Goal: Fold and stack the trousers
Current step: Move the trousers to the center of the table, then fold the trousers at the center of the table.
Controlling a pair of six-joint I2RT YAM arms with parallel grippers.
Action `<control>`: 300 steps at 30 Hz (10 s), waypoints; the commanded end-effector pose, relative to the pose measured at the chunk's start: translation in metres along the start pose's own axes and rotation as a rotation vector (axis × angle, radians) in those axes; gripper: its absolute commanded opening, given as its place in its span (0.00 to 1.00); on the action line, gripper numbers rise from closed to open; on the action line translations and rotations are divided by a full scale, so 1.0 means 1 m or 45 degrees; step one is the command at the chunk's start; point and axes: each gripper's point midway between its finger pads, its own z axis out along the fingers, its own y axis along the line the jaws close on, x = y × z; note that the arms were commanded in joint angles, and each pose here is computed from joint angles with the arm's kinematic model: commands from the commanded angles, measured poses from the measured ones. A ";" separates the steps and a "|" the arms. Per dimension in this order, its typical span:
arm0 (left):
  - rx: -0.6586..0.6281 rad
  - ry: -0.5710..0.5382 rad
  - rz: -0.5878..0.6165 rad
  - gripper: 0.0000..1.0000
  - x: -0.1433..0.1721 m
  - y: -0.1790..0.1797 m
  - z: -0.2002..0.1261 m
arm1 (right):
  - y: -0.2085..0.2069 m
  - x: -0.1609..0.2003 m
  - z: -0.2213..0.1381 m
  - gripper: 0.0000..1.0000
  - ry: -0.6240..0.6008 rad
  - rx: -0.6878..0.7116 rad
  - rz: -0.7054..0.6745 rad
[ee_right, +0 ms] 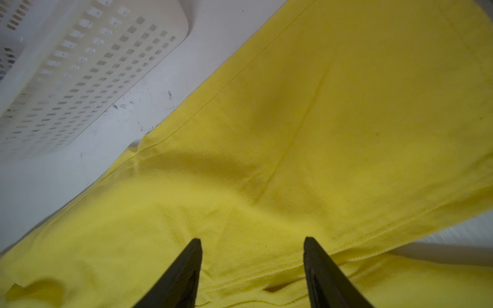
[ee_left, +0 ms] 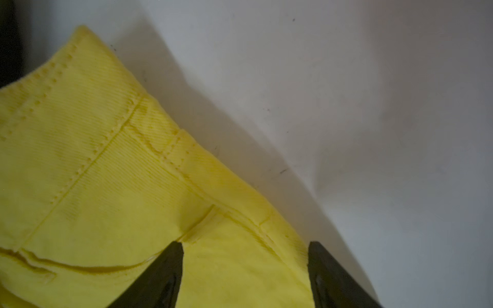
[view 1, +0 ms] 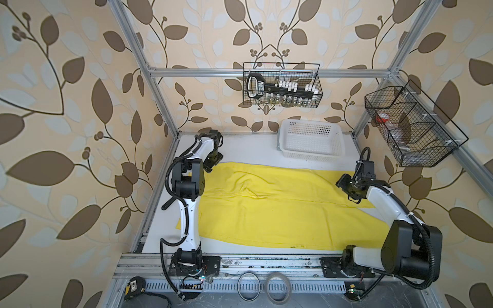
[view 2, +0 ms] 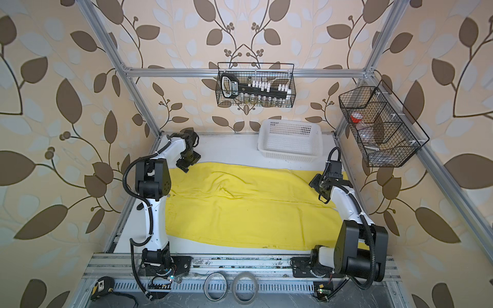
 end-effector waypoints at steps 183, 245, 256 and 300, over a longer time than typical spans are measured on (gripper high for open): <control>0.436 0.033 0.295 0.00 0.127 0.207 -0.119 | -0.128 0.097 -0.090 0.00 -0.265 0.332 0.696; 0.029 -0.290 0.553 0.00 0.027 0.175 -0.111 | -0.085 -0.037 -0.068 0.00 -0.450 0.172 0.598; 0.016 -0.211 0.515 0.00 0.043 0.206 -0.094 | -0.121 -0.023 -0.073 0.00 -0.486 0.295 0.634; -0.032 -0.113 0.412 0.00 0.066 0.245 -0.072 | -0.176 0.000 -0.045 0.07 -0.469 0.508 0.613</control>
